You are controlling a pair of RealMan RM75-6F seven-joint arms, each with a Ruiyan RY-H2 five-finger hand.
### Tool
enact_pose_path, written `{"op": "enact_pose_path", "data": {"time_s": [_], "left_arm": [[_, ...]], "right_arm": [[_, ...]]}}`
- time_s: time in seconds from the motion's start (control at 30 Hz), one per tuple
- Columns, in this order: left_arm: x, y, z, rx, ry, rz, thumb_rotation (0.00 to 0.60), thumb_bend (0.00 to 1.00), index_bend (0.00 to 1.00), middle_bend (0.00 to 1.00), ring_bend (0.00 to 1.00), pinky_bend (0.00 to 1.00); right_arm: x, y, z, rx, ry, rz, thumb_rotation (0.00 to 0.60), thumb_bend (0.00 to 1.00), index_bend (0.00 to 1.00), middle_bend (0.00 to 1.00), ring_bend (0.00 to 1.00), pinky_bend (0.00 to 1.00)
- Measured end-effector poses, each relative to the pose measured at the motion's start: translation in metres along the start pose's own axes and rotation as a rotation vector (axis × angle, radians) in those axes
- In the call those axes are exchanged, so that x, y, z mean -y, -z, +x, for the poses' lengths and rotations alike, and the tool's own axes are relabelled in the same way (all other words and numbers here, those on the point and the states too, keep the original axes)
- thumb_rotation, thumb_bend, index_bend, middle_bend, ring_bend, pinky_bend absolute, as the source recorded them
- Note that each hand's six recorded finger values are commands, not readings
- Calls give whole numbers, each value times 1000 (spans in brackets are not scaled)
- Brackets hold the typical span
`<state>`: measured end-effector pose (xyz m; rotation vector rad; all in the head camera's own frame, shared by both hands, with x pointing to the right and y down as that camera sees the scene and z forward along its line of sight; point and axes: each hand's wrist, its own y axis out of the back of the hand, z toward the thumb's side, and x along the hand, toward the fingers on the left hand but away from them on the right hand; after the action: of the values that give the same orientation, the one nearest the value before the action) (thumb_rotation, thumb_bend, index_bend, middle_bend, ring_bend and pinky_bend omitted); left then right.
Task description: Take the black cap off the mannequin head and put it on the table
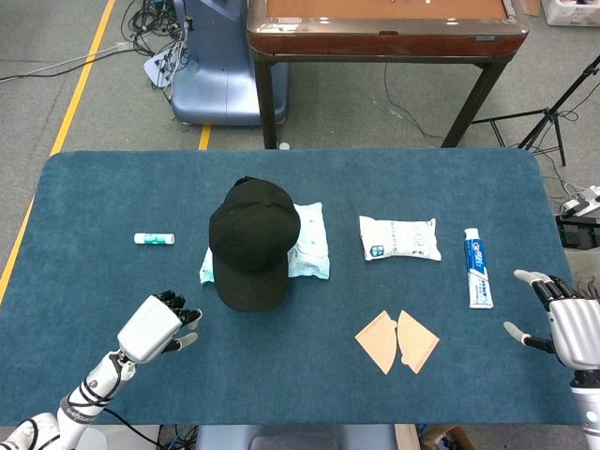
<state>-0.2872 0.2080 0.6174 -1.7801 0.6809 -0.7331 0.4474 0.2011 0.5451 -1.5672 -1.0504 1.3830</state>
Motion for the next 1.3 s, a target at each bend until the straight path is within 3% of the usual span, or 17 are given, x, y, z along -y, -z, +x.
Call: {"op": "enact_pose_path", "data": {"time_s": [0.4, 1.0, 1.3], "left_arm": [[8, -2, 26, -24, -60, 28, 600, 9, 669, 937, 671, 678], [9, -3, 42, -33, -176, 27, 600, 8, 678, 946, 681, 685], [15, -9, 50, -12, -187, 25, 600, 8, 674, 945, 682, 686]], "right_arm": [[-2, 3, 0, 6, 0, -8, 600, 138, 259, 315, 283, 524], [-1, 3, -1, 5, -4, -8, 600, 138, 259, 315, 283, 524], [-1, 3, -1, 4, -6, -7, 600, 138, 258, 315, 283, 524]]}}
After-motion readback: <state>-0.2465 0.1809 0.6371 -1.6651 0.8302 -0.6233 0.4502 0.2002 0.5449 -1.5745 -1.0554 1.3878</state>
